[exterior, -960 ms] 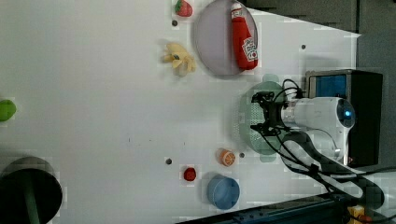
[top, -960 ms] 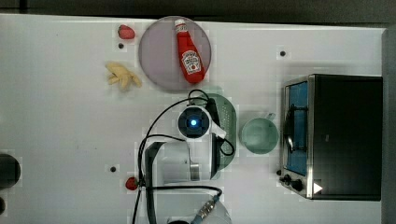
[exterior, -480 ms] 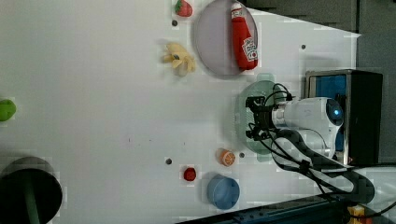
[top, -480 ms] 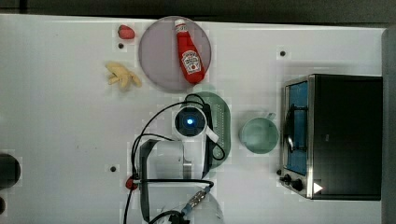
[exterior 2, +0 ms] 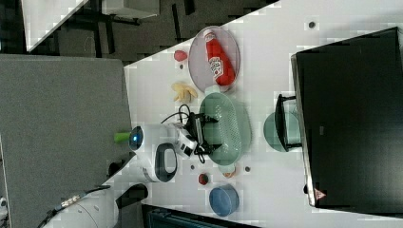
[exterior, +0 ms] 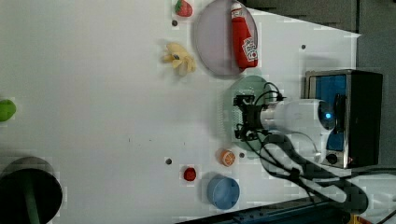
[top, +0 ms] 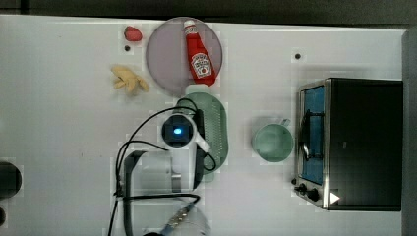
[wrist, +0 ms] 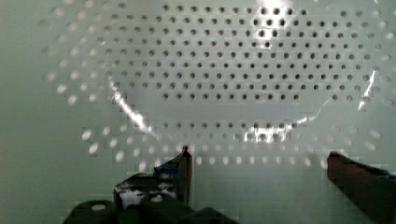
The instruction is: Drag strainer right to left.
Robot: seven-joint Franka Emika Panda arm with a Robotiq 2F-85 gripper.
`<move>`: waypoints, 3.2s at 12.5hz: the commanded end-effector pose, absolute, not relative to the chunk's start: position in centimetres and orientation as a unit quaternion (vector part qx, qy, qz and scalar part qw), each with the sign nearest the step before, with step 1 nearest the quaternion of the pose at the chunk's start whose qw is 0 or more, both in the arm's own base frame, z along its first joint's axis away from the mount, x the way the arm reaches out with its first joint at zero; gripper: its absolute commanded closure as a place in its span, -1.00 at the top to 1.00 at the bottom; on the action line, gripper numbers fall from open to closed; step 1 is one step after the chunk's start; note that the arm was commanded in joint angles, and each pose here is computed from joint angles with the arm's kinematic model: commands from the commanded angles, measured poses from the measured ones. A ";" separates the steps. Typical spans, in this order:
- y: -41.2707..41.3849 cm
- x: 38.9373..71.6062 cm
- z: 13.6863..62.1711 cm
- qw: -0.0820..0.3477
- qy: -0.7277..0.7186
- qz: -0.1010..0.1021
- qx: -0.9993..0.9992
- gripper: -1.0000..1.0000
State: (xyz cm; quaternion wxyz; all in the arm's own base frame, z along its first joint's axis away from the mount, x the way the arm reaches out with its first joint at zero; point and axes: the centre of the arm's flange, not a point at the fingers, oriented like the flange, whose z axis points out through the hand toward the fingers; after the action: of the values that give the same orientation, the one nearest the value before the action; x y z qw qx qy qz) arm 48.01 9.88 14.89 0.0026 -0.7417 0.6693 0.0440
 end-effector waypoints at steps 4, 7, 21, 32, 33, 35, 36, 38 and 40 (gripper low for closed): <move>20.8 46.5 15.9 0.001 0.708 0.049 -0.705 1.00; 23.7 47.1 15.6 0.008 0.702 0.049 -0.710 1.00; 36.0 49.3 15.9 0.030 0.717 0.082 -0.692 1.00; 42.1 48.0 15.2 0.041 0.704 0.087 -0.704 1.00; 42.3 48.0 15.2 0.043 0.703 0.087 -0.704 1.00; 42.8 48.2 15.6 0.049 0.703 0.088 -0.704 1.00; 42.6 48.1 15.7 0.041 0.703 0.089 -0.705 1.00; 41.0 49.6 17.9 0.046 0.666 0.059 -0.742 1.00; 37.9 51.8 22.2 0.046 0.614 0.028 -0.788 1.00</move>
State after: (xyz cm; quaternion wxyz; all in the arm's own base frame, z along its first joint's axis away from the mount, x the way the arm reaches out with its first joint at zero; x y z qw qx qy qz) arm 48.09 39.11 15.18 -0.0126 -0.7573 0.6499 0.0622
